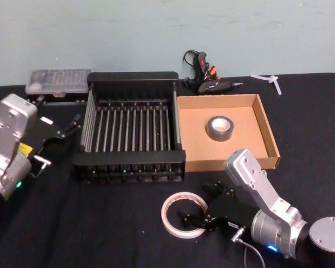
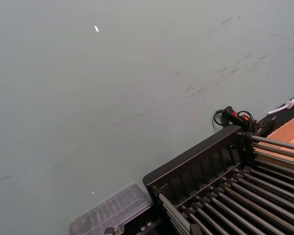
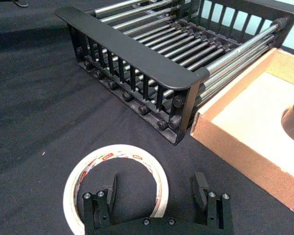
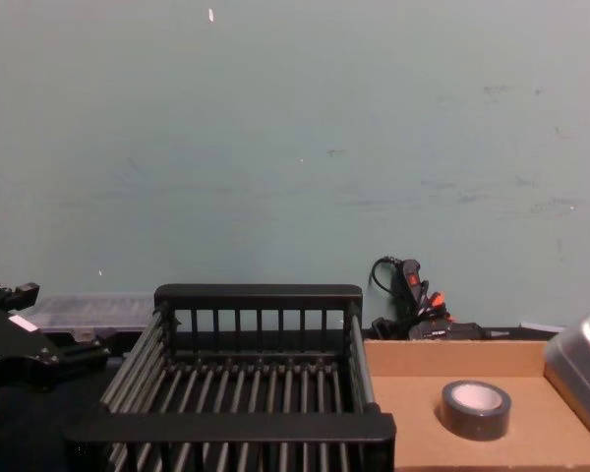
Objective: Pick up the white tape and place it into the black box , Pick up the silver tape and place it into the brown box.
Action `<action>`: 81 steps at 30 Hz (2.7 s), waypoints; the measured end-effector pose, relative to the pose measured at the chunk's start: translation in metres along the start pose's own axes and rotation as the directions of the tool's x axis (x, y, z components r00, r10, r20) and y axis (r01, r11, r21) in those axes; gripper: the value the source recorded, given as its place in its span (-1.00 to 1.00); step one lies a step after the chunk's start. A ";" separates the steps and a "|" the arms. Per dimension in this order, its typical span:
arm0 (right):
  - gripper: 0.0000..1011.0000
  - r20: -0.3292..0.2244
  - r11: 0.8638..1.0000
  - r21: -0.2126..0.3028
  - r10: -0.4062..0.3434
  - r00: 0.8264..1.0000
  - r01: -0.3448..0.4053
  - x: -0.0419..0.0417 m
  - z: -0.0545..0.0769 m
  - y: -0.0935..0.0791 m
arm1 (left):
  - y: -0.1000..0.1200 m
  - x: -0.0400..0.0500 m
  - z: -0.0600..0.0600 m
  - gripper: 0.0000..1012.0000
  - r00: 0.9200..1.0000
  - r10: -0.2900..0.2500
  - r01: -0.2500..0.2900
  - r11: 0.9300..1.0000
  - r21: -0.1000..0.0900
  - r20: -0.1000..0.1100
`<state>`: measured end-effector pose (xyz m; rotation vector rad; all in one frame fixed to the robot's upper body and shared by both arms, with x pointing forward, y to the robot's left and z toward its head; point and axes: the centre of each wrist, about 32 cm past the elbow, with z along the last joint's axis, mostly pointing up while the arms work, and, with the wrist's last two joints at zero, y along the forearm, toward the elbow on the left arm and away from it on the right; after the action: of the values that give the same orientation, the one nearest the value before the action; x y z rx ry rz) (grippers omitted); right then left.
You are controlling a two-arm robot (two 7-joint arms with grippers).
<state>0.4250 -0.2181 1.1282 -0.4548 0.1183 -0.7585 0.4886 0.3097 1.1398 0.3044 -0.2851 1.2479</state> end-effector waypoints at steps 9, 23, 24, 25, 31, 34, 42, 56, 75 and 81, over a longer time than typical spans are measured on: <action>0.98 0.006 1.000 -0.005 -0.007 1.000 0.007 -0.0004 0.000 0.000 | 0.000 0.0000 0.000 0.98 1.000 0.000 0.000 1.000 0.000 0.000; 0.78 0.005 1.000 -0.005 -0.007 1.000 0.007 -0.0001 0.000 0.000 | 0.000 0.0000 0.000 0.98 1.000 0.000 0.000 1.000 0.000 0.000; 0.74 0.005 1.000 -0.005 -0.007 1.000 0.007 -0.0001 0.000 0.000 | 0.000 0.0000 0.000 0.98 1.000 0.000 0.000 1.000 0.000 0.000; 0.71 0.005 1.000 -0.005 -0.007 1.000 0.007 -0.0001 0.000 0.000 | 0.000 0.0000 0.000 0.98 1.000 0.000 0.000 1.000 0.000 0.000; 0.36 0.004 1.000 -0.005 -0.007 1.000 0.007 -0.0001 0.000 0.000 | 0.000 0.0000 0.000 0.98 1.000 0.000 0.000 1.000 0.000 0.000; 0.17 0.004 1.000 -0.005 -0.006 1.000 0.006 -0.0001 0.000 0.000 | 0.000 0.0000 0.000 0.98 1.000 0.000 0.000 1.000 0.000 0.000; -0.35 0.004 1.000 -0.004 -0.006 1.000 0.006 -0.0001 0.000 0.000 | 0.000 0.0000 0.000 0.98 1.000 0.000 0.000 1.000 0.000 0.000; -0.81 0.003 1.000 -0.004 -0.006 1.000 0.006 -0.0001 0.000 0.000 | 0.000 0.0000 0.000 0.98 1.000 0.000 0.000 1.000 0.000 0.000; -0.81 0.008 0.998 0.050 0.022 1.000 -0.022 0.0050 0.007 -0.008 | 0.000 0.0000 0.000 0.98 1.000 0.000 0.000 1.000 0.000 0.000; -0.81 0.021 0.995 0.086 0.040 0.999 -0.042 0.0077 0.015 -0.014 | 0.000 0.0000 0.000 0.98 1.000 0.000 0.000 1.000 0.000 0.000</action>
<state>0.4257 -0.2268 1.1480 -0.3765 0.0764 -0.7158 0.4886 0.3097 1.1398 0.3044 -0.2851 1.2479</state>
